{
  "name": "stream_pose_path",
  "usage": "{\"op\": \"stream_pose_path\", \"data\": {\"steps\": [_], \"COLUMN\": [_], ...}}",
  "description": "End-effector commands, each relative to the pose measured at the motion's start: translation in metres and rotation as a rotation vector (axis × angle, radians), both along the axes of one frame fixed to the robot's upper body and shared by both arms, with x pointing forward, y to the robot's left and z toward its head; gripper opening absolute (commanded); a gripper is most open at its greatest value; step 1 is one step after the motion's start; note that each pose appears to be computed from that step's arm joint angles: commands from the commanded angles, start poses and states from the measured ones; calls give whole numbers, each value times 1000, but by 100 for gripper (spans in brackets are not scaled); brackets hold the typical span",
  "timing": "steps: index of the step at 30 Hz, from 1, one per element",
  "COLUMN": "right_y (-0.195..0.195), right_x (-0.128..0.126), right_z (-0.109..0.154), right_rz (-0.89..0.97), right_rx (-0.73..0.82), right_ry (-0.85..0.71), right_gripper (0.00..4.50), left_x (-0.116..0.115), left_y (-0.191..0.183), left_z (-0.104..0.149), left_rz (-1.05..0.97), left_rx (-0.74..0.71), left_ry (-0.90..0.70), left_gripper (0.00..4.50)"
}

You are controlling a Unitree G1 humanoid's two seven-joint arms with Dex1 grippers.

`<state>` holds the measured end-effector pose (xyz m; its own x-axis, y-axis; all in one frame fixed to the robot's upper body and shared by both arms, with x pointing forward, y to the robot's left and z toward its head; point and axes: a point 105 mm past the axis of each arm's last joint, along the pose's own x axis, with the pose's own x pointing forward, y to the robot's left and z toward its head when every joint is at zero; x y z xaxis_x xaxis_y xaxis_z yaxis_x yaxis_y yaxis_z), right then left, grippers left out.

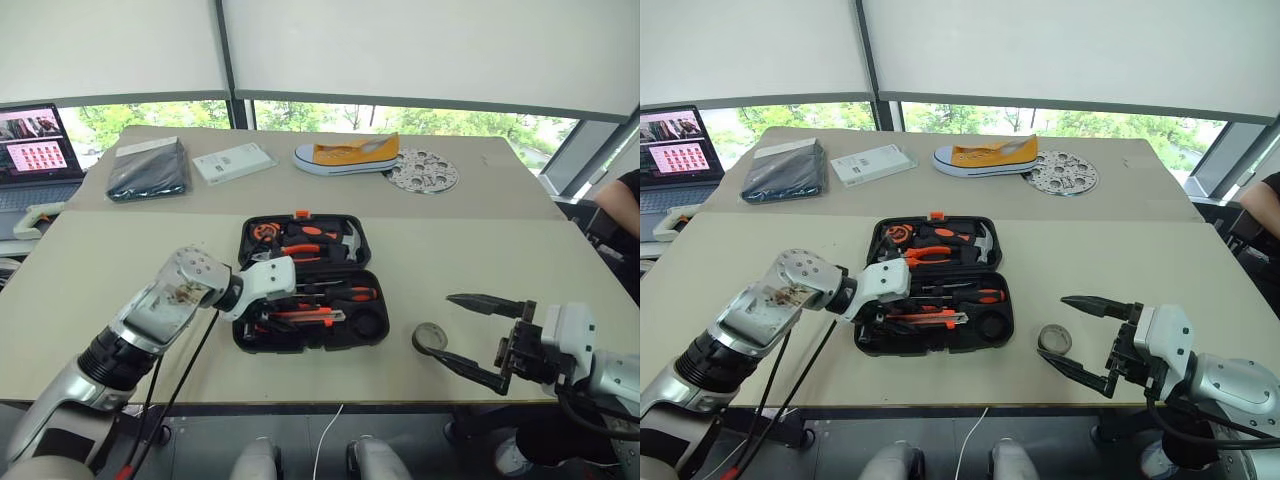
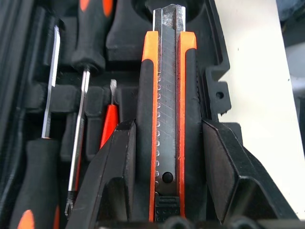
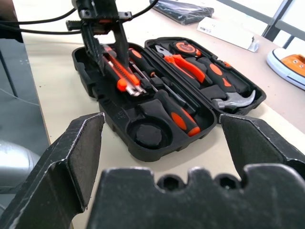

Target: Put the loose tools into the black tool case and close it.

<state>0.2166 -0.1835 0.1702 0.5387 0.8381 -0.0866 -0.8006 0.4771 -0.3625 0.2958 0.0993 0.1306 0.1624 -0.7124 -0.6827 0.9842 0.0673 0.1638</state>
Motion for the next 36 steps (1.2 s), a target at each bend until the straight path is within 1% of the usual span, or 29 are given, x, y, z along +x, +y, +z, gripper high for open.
{"op": "stream_pose_path", "data": {"steps": [1,5,8,10,11,13,15,16,22,24,25,26,28,29,30,31,34,35,36], "right_y": [2,3,4,5,5,5,5,5,5,5,5,6,7,7,7,7,7,6,6], "right_x": [-2,-2,-2,-1,-1,-1,0,0,0,0,0,0,0,0,0,0,-1,-1,-1], "right_z": [10,10,10,10,10,10,10,10,8,7,7,6,5,3,3,2,1,0,0], "right_rz": [-7,-9,-9,-8,-8,-8,-9,-10,-19,-25,-26,-27,-31,-35,-37,-39,-48,-49,-50], "right_rx": [2,4,6,7,8,8,10,11,20,27,29,32,38,42,45,46,54,54,53], "right_ry": [-48,-48,-49,-49,-50,-51,-52,-52,-47,-45,-45,-44,-43,-41,-40,-40,-28,-27,-25], "right_gripper": [450,450,450,450,450,450,450,450,450,450,450,450,450,450,450,450,450,450,450], "left_x": [-2,-1,4,1,-2,-7,-4,-1,12,17,16,15,13,12,12,12,3,1,1], "left_y": [-6,-7,-4,-4,-4,-6,-7,-8,-11,-4,-1,4,11,12,12,12,11,10,9], "left_z": [3,0,-2,-3,-3,-3,2,7,49,53,51,45,31,24,20,17,-1,-4,-7], "left_rz": [-16,0,16,7,-5,-25,-22,-24,-53,-50,-60,-71,-99,-89,-82,-71,-126,-139,-147], "left_rx": [0,3,31,27,27,13,-12,-38,-303,-342,-346,-339,-316,-339,-359,-379,-315,-306,-301], "left_ry": [-22,-10,-26,0,15,34,13,-11,-79,-93,-80,-78,-89,-70,-55,-50,-64,-64,-71], "left_gripper": [152,152,152,252,279,364,433,447,447,395,373,339,260,230,182,149,31,2,2]}}
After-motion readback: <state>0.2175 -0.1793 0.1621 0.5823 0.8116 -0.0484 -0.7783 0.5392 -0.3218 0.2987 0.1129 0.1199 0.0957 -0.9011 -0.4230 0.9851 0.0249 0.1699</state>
